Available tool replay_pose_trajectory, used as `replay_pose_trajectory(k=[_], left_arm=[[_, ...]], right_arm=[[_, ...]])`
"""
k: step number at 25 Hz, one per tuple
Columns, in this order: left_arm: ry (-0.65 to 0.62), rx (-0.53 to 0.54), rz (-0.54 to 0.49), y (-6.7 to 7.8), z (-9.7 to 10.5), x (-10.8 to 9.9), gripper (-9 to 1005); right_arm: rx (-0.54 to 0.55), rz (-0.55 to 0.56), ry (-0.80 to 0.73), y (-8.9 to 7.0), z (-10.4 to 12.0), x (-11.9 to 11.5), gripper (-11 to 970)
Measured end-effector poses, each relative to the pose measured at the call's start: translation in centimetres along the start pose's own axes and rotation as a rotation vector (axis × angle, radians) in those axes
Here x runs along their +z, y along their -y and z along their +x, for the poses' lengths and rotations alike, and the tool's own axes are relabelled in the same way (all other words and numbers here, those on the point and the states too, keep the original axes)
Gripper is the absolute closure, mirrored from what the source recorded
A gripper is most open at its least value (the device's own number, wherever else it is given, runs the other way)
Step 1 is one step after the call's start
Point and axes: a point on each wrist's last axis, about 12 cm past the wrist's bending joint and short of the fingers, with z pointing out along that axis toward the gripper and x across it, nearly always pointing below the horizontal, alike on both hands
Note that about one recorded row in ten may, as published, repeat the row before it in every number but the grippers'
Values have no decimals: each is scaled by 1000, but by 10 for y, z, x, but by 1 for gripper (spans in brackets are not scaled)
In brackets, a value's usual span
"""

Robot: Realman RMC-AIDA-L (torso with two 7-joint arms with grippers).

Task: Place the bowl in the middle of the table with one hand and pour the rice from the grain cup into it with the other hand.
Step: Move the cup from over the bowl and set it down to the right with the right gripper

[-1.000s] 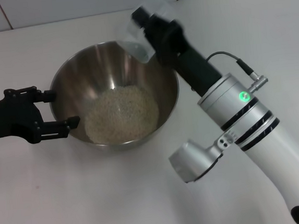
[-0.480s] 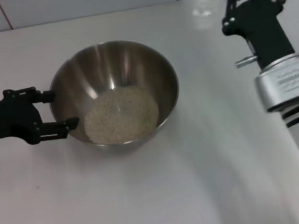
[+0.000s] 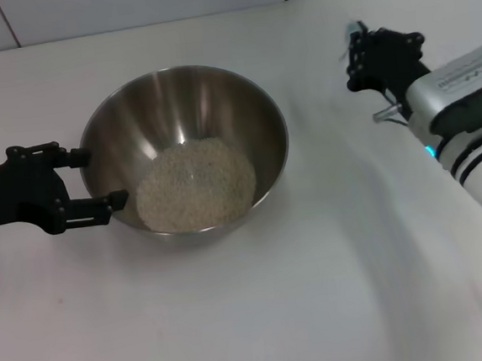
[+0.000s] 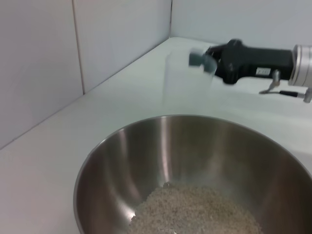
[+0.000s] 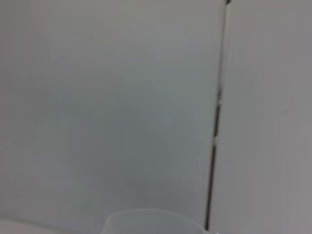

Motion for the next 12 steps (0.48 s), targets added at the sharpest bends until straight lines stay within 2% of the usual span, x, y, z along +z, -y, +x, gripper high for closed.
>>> replay_pose_trajectory(k=[5,12], left_arm=[[1,6,0,-1,-2,2,177],[2,8,1,0,-2,2,177]], right_arm=[[-37,-65,-55,-9,3,6,951],[-63,-96,-84,-12,5,9,951]])
